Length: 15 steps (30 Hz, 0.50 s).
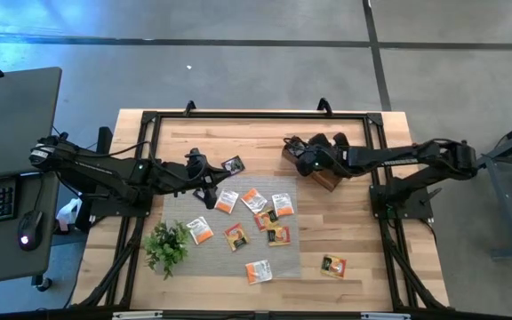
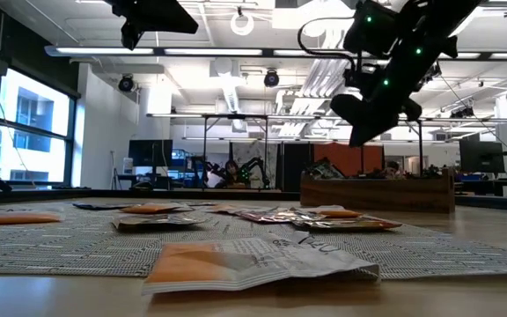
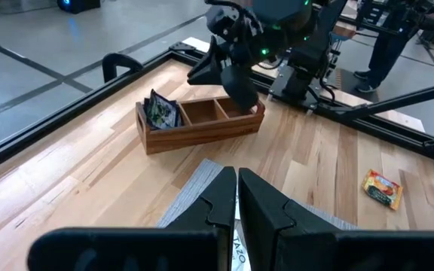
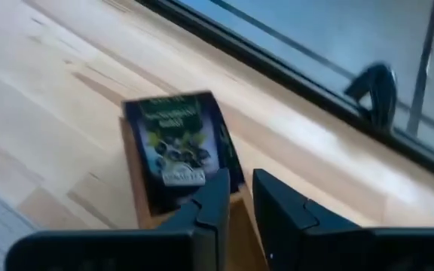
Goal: Pick & Place Tea
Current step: Put the black tea bag into the left section of the wooden organizer
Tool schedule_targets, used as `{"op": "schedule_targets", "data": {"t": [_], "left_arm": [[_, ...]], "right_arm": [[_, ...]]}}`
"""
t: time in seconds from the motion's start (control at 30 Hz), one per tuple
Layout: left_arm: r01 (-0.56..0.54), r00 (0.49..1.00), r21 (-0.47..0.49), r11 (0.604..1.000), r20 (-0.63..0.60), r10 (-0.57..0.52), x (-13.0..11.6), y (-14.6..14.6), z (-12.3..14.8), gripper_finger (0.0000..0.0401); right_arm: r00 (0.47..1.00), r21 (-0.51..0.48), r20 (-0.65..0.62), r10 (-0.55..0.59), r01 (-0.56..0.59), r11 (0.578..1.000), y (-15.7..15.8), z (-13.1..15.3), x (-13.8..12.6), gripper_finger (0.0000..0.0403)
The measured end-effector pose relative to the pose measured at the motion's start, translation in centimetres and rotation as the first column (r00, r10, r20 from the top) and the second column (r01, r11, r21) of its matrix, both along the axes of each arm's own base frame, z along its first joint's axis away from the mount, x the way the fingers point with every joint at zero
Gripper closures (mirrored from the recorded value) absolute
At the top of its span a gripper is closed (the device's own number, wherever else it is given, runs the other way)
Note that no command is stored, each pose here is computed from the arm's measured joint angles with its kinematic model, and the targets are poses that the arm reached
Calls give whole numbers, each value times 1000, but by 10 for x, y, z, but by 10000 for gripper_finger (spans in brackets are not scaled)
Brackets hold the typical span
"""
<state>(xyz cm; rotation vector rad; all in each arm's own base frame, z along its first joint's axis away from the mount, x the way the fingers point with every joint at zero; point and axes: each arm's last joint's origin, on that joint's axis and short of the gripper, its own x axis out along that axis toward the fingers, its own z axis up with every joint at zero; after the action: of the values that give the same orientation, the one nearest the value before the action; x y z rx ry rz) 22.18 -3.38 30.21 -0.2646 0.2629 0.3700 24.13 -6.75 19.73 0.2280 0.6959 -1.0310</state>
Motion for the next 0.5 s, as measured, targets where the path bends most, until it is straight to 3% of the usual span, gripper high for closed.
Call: {"op": "schedule_targets", "data": {"t": [0.13,0.3,0.5], "left_arm": [[0,1000,0,1000,1,0,0,0,0,384],[-1,1000,0,1000,2,1,0,0,0,384],[-1,1000,0,1000,2,1,0,0,0,384]], "right_arm": [[991,-37,21,130,-129,991,-3,4,11,381],[924,-35,119,365,-363,931,-9,4,31,397],[947,-6,19,320,-320,948,-24,-18,34,399]]}}
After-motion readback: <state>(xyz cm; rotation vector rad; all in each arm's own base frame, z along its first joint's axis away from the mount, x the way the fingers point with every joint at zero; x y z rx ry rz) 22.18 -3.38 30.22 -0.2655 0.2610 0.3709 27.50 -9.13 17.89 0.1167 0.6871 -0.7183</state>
